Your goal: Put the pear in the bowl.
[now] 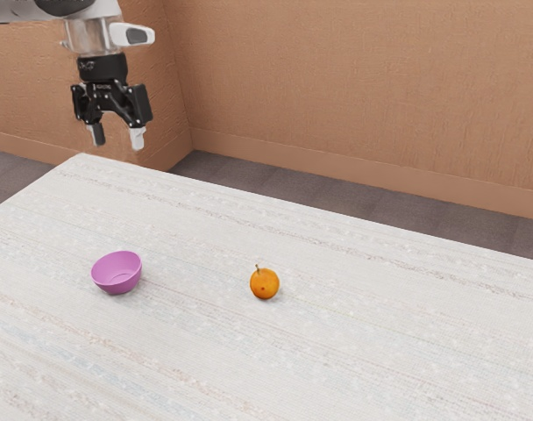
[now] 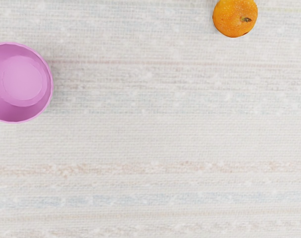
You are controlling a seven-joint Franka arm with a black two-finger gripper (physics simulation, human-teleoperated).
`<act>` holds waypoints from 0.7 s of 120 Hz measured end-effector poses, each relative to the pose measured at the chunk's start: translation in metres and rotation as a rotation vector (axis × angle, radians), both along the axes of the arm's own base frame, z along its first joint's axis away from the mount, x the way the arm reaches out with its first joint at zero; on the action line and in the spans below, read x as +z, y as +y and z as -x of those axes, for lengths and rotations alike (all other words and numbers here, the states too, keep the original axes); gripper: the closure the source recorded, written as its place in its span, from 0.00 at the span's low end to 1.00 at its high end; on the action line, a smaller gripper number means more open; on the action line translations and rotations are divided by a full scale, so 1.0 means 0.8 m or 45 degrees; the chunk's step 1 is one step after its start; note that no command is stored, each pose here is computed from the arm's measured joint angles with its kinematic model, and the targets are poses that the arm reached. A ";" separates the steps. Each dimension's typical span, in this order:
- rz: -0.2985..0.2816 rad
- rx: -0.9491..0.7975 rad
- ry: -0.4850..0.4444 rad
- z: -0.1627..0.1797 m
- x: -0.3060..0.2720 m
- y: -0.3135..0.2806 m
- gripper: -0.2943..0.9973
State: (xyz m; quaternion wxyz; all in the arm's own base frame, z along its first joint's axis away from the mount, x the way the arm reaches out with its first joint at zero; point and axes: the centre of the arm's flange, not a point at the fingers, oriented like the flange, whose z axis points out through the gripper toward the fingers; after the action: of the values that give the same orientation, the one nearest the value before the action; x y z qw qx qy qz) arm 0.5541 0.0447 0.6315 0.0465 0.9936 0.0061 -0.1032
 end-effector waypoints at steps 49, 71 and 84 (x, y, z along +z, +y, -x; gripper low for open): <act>-0.044 0.072 -0.095 -0.061 -0.110 -0.108 0.24; -0.093 0.311 -0.032 -0.086 -0.189 -0.154 0.24; -0.134 0.476 -0.011 -0.080 -0.221 -0.186 0.24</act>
State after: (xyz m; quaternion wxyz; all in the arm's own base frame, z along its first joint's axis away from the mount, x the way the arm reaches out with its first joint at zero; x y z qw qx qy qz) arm 0.6184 -0.1040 0.4547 0.0130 0.9766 0.1958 -0.0879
